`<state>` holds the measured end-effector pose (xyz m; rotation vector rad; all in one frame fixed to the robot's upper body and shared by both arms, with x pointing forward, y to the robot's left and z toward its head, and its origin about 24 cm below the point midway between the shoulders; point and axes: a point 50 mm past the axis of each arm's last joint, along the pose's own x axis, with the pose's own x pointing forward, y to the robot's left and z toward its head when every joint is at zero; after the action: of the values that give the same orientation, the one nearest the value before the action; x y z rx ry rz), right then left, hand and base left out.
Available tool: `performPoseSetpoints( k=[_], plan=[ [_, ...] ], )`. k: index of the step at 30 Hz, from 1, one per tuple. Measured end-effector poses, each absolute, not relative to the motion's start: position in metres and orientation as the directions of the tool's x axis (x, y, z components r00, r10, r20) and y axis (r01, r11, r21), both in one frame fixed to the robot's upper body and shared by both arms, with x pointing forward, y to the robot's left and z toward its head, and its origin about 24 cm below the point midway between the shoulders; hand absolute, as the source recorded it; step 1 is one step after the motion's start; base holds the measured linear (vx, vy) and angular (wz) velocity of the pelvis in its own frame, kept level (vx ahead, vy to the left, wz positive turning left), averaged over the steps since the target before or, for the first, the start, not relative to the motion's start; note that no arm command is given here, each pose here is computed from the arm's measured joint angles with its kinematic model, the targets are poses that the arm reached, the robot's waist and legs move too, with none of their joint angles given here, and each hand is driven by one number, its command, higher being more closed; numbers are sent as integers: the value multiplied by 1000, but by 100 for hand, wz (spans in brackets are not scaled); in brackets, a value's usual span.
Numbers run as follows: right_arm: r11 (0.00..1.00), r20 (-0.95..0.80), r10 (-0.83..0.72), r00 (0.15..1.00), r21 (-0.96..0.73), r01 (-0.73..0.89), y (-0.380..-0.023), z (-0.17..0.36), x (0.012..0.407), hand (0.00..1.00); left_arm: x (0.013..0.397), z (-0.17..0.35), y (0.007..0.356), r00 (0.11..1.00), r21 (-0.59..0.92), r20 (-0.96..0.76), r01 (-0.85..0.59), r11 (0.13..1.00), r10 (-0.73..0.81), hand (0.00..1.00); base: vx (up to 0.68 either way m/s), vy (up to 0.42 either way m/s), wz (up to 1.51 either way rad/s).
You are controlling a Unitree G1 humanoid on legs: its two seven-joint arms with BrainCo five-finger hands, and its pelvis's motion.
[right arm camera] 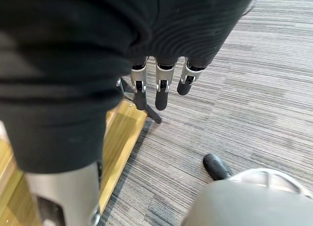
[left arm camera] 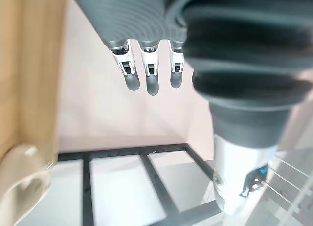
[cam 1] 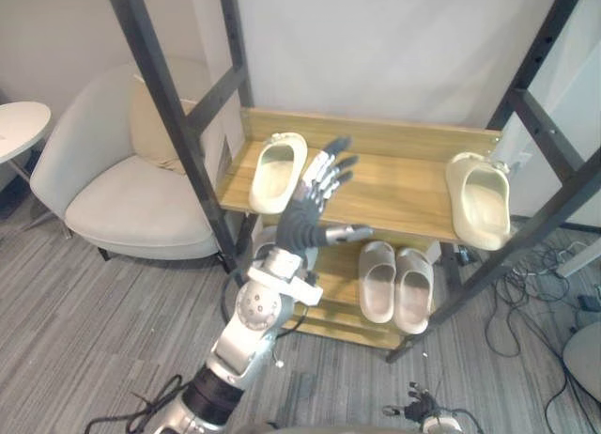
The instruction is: Organize the slippers on the shoe rack
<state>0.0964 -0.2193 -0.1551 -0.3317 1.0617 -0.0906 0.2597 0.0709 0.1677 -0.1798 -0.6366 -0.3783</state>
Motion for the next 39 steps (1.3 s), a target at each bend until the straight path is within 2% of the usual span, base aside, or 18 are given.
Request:
performPoseSetpoints(
  k=[5,8,10,17,23,26,39],
  plan=[
    [950,-847,-229,479,-303,-82,-221,-156,93,0,289,178,106,777,-35,610,224,974,-157,0,-31,4,-19],
    [952,-847,-232,479,-298,-67,-224,-155,94,0,311,189,136,789,38,606,91,995,-96,0,9,-6,-20],
    [955,-844,-240,479,-295,-41,-227,-154,95,0,318,193,145,794,75,602,52,996,-87,0,1,-5,-15],
    [954,-826,-263,499,-300,7,-241,-148,106,0,341,224,199,799,246,600,-146,958,-32,0,-5,2,-14],
    [959,-792,-247,558,-281,26,-238,-141,127,0,349,228,239,838,340,544,-267,902,43,0,-44,-12,-5],
    [958,-792,-254,555,-284,33,-236,-142,126,0,349,229,250,850,389,525,-291,874,49,0,-30,-15,-4],
    [957,-789,-264,554,-287,48,-231,-142,126,0,355,225,256,894,603,448,-297,740,-5,0,-37,-21,0]
  ],
)
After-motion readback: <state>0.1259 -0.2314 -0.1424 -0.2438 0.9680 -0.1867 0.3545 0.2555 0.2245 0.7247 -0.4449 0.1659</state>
